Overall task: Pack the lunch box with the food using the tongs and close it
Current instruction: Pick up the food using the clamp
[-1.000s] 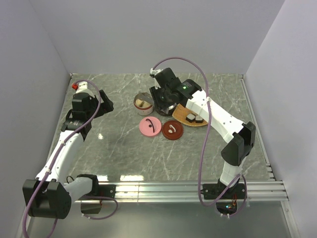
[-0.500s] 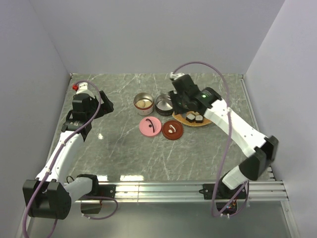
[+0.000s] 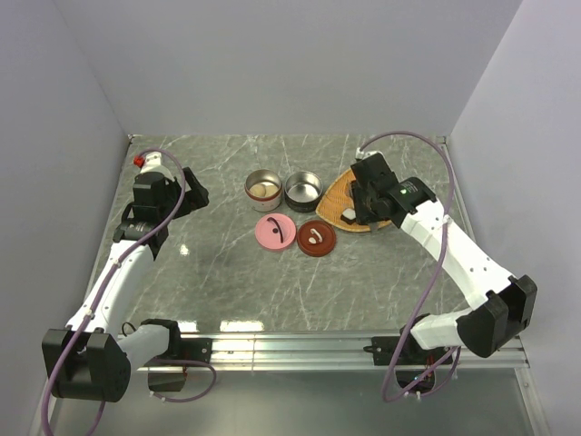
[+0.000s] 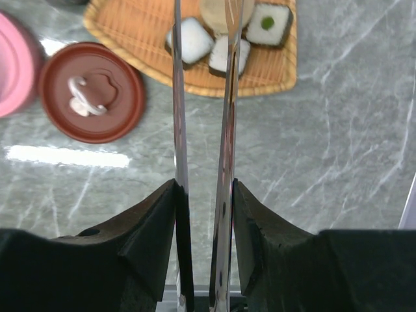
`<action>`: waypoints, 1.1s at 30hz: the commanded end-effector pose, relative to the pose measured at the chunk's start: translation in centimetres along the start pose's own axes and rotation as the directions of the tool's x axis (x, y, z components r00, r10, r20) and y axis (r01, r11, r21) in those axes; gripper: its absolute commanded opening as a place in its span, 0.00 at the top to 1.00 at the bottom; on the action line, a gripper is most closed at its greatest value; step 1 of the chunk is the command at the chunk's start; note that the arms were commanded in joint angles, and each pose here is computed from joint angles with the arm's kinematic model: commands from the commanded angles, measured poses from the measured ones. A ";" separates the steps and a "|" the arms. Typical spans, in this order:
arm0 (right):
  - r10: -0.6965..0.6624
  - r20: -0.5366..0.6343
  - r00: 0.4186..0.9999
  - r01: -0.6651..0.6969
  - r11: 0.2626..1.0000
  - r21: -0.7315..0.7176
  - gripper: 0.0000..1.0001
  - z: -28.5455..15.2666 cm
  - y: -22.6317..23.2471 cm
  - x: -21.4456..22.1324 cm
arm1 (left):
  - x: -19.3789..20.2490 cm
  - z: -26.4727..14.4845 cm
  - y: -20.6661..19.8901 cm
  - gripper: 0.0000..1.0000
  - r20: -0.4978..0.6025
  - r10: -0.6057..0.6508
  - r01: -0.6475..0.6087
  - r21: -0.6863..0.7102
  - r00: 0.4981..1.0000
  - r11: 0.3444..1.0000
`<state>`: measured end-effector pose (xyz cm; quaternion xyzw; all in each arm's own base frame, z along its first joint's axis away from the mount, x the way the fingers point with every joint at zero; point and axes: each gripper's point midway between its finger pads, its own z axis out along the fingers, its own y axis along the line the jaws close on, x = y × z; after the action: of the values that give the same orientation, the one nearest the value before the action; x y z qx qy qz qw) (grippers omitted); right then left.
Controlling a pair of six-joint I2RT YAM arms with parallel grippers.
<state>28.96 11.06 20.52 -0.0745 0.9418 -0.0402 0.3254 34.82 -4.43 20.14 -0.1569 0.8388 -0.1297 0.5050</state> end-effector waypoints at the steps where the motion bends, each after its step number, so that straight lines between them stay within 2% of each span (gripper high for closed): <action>1: 0.051 0.044 0.998 -0.053 0.997 0.050 0.54 -0.5 -1.8 -0.4 | -1.0 -0.4 -1.0 0.01 0.038 -0.009 0.007 0.041 0.999 0.999; 7: 0.049 0.018 0.999 -0.051 0.993 0.103 0.53 0.2 -3.3 0.6 | -1.2 -0.3 -1.1 0.01 0.037 -0.009 0.007 0.046 0.999 0.999; 23: 0.089 0.040 0.995 -0.091 0.995 0.030 0.53 2.1 -2.9 -0.2 | -1.2 -0.4 -1.1 0.01 0.039 -0.009 0.007 0.045 0.999 0.999; 33: 0.083 0.002 0.997 -0.083 0.996 0.041 0.55 2.9 -2.8 0.5 | -1.2 -0.4 -1.1 0.01 0.041 -0.008 0.006 0.042 0.999 0.999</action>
<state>29.88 8.24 17.69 -0.0338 0.9488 -0.0443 0.3109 34.80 -4.49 20.14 -0.1564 0.8390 -0.1313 0.5044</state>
